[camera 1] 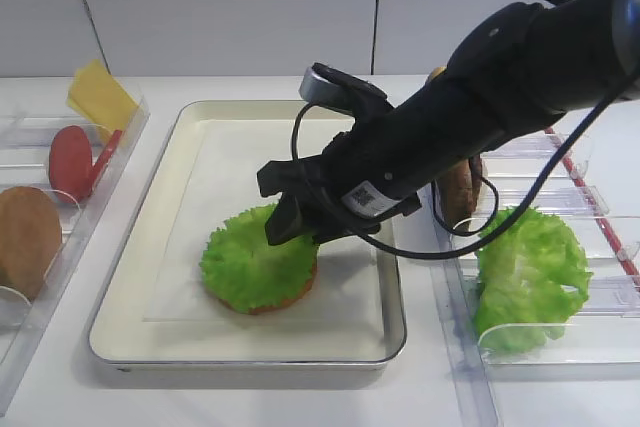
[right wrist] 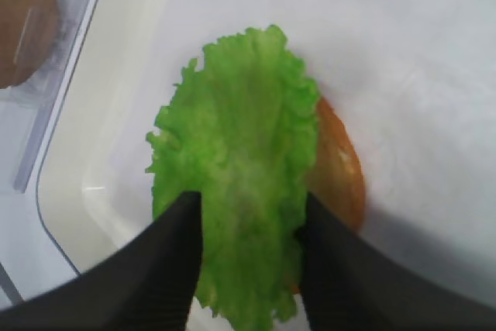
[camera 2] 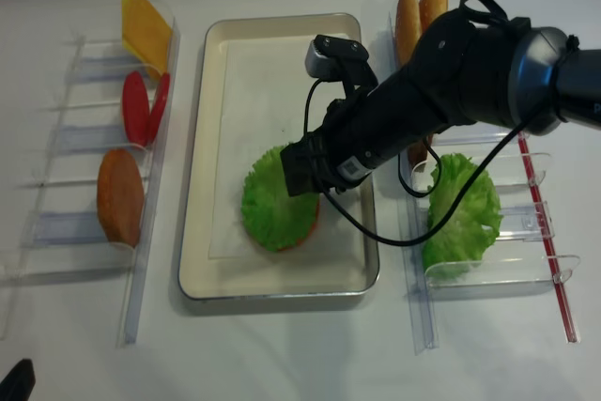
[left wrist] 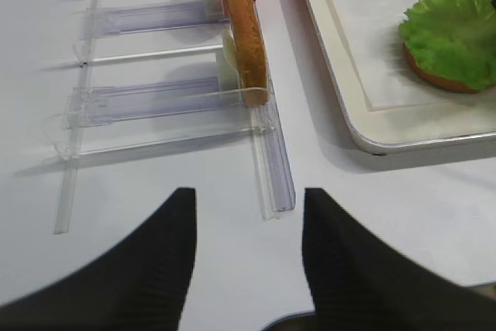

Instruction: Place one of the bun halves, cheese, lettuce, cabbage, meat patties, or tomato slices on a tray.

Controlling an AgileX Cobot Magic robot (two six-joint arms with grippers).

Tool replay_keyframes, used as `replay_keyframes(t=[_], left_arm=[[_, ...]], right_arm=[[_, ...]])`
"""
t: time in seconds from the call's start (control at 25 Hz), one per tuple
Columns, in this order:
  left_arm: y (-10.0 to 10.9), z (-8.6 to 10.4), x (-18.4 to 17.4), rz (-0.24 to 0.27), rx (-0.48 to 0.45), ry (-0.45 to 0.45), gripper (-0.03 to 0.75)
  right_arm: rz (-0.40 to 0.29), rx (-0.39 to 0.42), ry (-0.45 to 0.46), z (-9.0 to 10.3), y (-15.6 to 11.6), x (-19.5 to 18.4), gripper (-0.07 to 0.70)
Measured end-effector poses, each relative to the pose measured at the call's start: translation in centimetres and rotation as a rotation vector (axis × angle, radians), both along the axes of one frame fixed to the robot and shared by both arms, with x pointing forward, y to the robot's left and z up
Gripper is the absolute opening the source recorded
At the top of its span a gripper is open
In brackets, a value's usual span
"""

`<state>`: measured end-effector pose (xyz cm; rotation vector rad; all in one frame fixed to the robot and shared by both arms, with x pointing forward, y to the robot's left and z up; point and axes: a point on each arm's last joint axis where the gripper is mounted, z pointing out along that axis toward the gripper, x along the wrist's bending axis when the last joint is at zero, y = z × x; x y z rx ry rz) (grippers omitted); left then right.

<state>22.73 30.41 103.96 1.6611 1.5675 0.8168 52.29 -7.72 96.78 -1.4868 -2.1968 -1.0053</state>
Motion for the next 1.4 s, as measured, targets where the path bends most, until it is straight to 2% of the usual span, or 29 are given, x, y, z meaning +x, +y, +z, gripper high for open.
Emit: replay_keyframes(t=[0.12, 0.32, 0.56, 0.76, 1.0, 1.16, 1.28, 1.4], left_arm=[[0.0, 0.0, 0.0, 0.0, 0.0, 0.0, 0.298], [0.0, 0.0, 0.0, 0.0, 0.0, 0.0, 0.298], [0.0, 0.0, 0.0, 0.0, 0.0, 0.0, 0.298], [0.0, 0.0, 0.0, 0.0, 0.0, 0.0, 0.298], [0.0, 0.0, 0.0, 0.0, 0.0, 0.0, 0.298], [0.0, 0.0, 0.0, 0.0, 0.0, 0.0, 0.298], [0.0, 0.0, 0.0, 0.0, 0.0, 0.0, 0.298], [0.0, 0.0, 0.0, 0.0, 0.0, 0.0, 0.298]], right_arm=[[0.027, -0.021, -0.006, -0.1, -0.1, -0.1, 0.405], [0.063, -0.121, -0.014, -0.2, -0.6, 0.0, 0.433], [0.1, -0.247, -0.034, 2.6, -1.1, 0.6, 0.435], [0.133, -0.344, 0.009, 4.6, -1.6, 0.6, 0.435], [0.157, -0.384, 0.064, 6.7, -1.6, 0.6, 0.437], [0.17, -0.434, 0.11, 7.2, -2.1, 0.3, 0.437], [0.162, -0.461, 0.114, 7.4, -2.3, 0.2, 0.428], [0.153, -0.452, 0.095, 8.2, -2.6, -0.1, 0.418]])
